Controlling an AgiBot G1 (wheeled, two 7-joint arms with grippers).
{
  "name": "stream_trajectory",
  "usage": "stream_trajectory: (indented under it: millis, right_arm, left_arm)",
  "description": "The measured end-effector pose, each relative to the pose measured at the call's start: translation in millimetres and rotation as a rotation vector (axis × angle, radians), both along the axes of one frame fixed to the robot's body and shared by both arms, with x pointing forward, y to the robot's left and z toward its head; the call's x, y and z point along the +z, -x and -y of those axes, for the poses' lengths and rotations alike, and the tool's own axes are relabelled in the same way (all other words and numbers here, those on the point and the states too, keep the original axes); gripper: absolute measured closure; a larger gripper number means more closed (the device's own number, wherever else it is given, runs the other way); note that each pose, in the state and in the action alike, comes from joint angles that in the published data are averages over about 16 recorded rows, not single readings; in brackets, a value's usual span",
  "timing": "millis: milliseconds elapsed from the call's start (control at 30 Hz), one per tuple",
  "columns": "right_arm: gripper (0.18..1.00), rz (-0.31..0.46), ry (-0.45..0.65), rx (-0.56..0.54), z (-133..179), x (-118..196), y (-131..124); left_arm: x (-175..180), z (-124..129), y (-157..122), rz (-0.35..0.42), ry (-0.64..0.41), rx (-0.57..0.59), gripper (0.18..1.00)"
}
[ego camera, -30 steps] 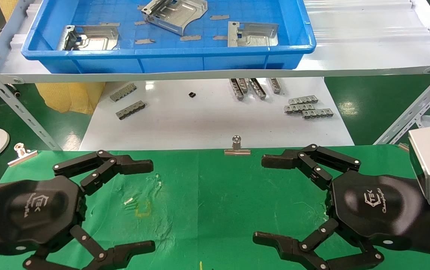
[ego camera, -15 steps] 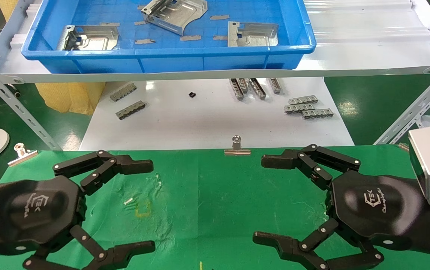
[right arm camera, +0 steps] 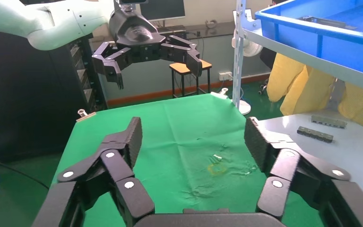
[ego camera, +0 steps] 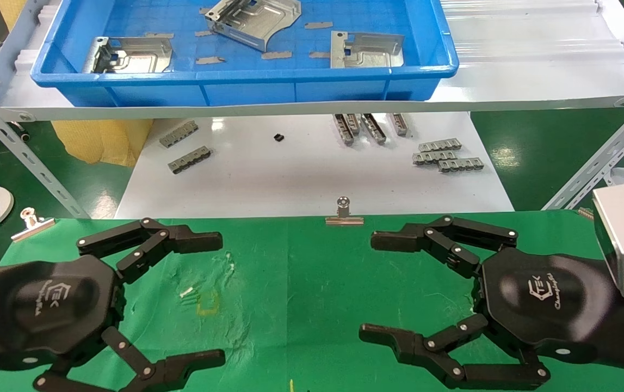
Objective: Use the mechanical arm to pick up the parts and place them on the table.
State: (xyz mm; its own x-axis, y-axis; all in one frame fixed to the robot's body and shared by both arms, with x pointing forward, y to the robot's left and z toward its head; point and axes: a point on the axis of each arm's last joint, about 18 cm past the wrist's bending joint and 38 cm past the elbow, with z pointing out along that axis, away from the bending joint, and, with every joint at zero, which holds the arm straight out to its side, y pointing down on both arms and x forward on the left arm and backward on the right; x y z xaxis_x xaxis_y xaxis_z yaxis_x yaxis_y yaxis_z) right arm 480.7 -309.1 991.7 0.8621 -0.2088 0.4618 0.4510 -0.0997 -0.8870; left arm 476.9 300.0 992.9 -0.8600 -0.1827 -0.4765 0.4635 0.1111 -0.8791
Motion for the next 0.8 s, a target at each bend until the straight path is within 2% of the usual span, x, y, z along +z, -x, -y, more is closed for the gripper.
stream_trajectory:
  millis: [200,533,800]
  right_arm:
    - [0.42,0.0,0.0,0.0,0.0,0.0,0.0]
    - [0.667,0.0,0.0,0.0,0.0,0.0,0.0]
    - [0.824,0.0,0.0,0.0,0.0,0.0,0.0]
  left_arm:
    - [0.0,0.0,0.0,0.0,0.0,0.0,0.183]
    - [0.0,0.0,0.0,0.0,0.0,0.0,0.183]
    - [0.0,0.0,0.0,0.0,0.0,0.0,0.183]
